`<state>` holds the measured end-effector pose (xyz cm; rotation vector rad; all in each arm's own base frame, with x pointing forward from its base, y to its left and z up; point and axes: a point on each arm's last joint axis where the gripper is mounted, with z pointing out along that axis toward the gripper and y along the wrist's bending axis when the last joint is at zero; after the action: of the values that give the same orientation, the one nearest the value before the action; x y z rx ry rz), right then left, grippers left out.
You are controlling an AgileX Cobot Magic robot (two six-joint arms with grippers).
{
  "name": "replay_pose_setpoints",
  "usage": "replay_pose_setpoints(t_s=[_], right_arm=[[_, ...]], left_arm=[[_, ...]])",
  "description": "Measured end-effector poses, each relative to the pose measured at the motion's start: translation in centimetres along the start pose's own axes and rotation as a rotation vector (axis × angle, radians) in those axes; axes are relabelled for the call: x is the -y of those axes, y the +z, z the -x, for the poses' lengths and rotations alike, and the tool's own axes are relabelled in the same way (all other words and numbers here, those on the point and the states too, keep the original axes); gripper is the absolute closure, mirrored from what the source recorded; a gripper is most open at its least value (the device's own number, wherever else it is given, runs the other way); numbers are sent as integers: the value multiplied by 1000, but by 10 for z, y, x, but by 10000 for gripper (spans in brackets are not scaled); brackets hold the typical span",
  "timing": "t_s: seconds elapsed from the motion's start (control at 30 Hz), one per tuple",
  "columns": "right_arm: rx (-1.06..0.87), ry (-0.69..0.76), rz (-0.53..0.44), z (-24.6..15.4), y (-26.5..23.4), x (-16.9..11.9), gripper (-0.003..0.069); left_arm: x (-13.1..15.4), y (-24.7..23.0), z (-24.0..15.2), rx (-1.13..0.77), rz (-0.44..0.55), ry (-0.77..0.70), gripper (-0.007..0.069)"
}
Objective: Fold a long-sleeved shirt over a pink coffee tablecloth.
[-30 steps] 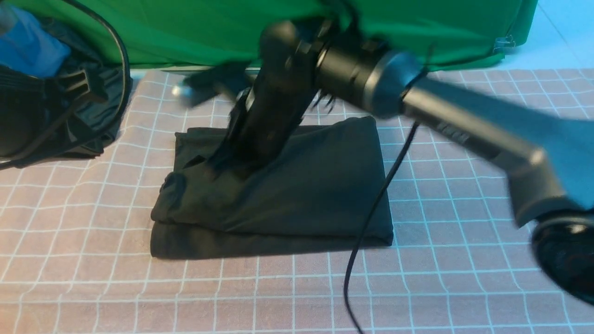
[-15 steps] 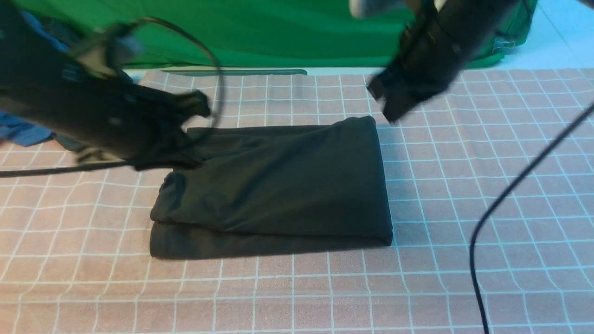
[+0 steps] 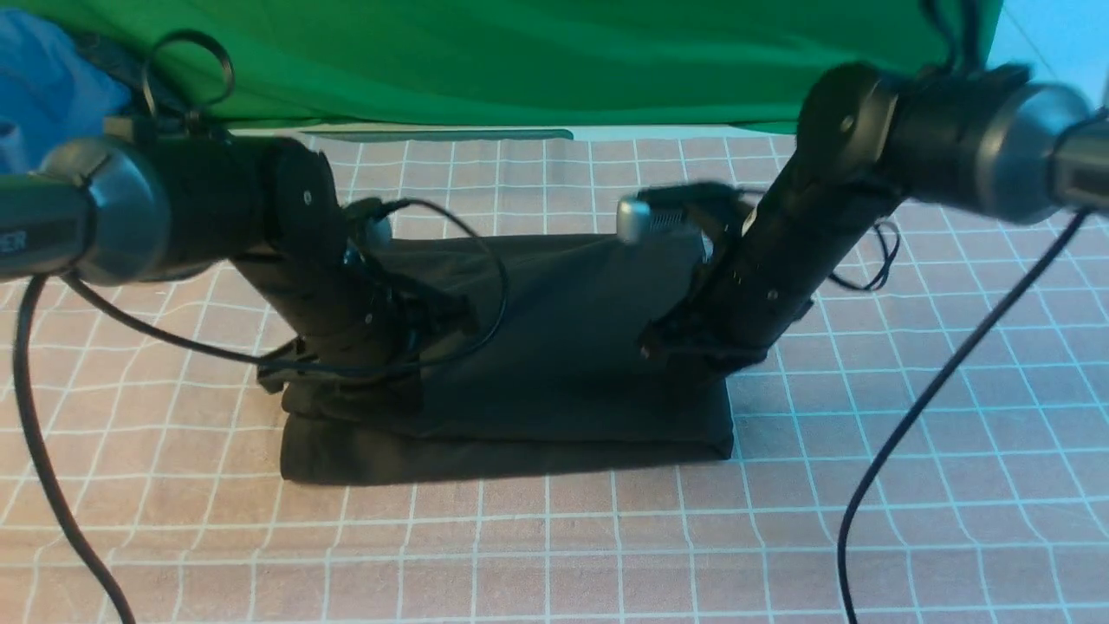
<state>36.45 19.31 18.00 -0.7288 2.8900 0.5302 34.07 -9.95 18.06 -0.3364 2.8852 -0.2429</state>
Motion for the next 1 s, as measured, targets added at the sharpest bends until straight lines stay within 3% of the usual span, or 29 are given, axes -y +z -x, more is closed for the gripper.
replay_pose_setpoints(t_s=[0.37,0.57,0.8,1.0], right_arm=[[-47,9,-49,-3,11,7,624],[-49,7,-55,-3,11,8,624],[-49,6,-57,-3,11,8,624],[-57,5,-55,-3,10,8,624]], left_arm=[[-18,-16,1,21,76,-11,612],[-19,-43,4,121,44,-9,612],[-34,-9,1,-19,138,-38,612],[-39,-7,3,-25,140,-65,612]])
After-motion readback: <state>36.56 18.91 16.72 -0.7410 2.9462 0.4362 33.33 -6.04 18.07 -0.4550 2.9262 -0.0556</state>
